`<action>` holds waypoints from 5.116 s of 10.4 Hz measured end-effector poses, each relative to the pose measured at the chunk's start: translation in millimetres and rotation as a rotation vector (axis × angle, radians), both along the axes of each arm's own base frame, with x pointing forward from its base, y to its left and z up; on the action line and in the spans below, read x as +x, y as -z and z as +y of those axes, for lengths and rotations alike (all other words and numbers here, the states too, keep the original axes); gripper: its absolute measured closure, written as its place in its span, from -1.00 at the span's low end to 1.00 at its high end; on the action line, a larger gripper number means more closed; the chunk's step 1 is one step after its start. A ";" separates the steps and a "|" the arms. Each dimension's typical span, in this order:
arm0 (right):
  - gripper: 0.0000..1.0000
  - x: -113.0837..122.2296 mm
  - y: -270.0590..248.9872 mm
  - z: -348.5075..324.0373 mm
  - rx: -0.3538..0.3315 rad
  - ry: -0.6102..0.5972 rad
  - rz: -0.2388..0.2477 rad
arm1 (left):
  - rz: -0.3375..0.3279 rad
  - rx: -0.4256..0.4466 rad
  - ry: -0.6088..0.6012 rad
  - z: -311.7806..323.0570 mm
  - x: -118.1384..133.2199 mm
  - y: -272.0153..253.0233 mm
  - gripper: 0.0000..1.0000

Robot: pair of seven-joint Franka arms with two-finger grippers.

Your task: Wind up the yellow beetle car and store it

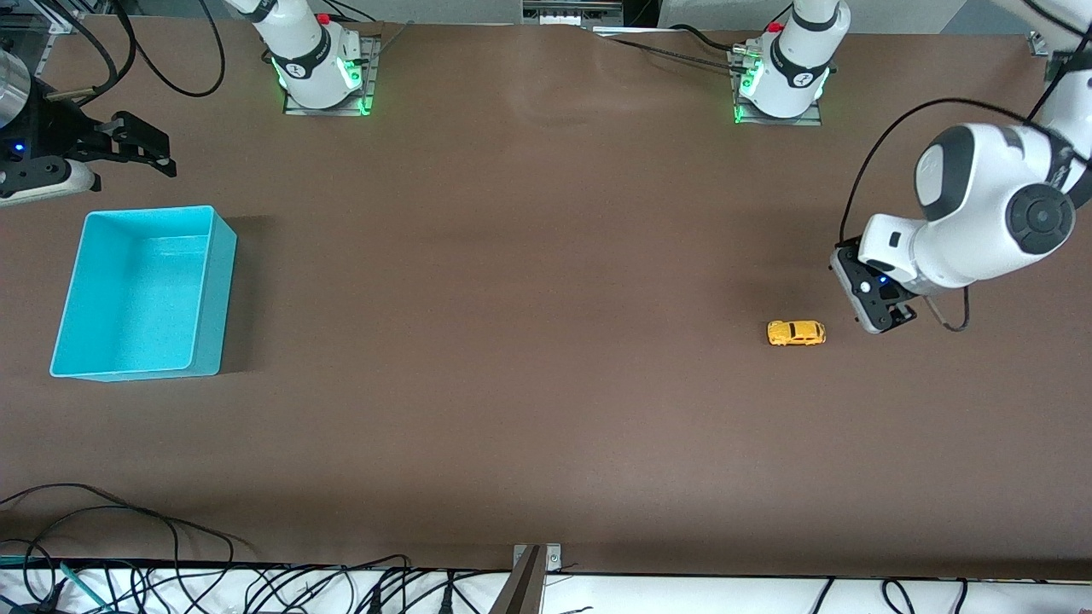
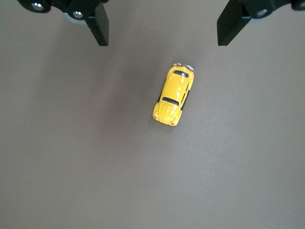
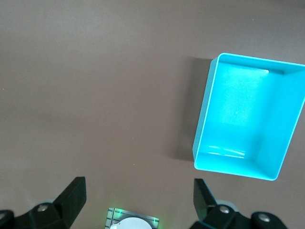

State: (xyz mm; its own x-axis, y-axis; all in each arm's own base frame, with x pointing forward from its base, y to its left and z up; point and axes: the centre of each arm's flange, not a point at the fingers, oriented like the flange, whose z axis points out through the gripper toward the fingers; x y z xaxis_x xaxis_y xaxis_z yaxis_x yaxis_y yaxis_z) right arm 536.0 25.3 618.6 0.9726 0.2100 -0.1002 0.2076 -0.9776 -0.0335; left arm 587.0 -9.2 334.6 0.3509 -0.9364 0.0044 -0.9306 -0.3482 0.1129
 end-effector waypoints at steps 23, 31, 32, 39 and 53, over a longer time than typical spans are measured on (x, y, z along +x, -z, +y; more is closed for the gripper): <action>-1.00 -0.2 0.2 -2.0 0.000 0.005 0.003 | -0.149 -0.054 0.354 -5.2 -15.0 148.7 0.10; -1.00 0.1 1.2 -2.4 0.000 0.006 0.005 | -0.156 -0.046 0.391 137.9 -23.5 149.0 0.10; -1.00 0.1 1.2 -2.3 0.000 0.006 0.006 | -0.162 -0.044 0.390 161.3 -24.2 148.9 0.10; -1.00 0.1 1.4 -2.4 0.000 0.006 0.006 | -0.170 -0.044 0.385 204.4 -22.0 148.2 0.09; -1.00 1.0 3.3 -3.1 -0.001 0.007 0.010 | 0.119 -0.101 0.187 97.8 22.5 -18.8 -1.00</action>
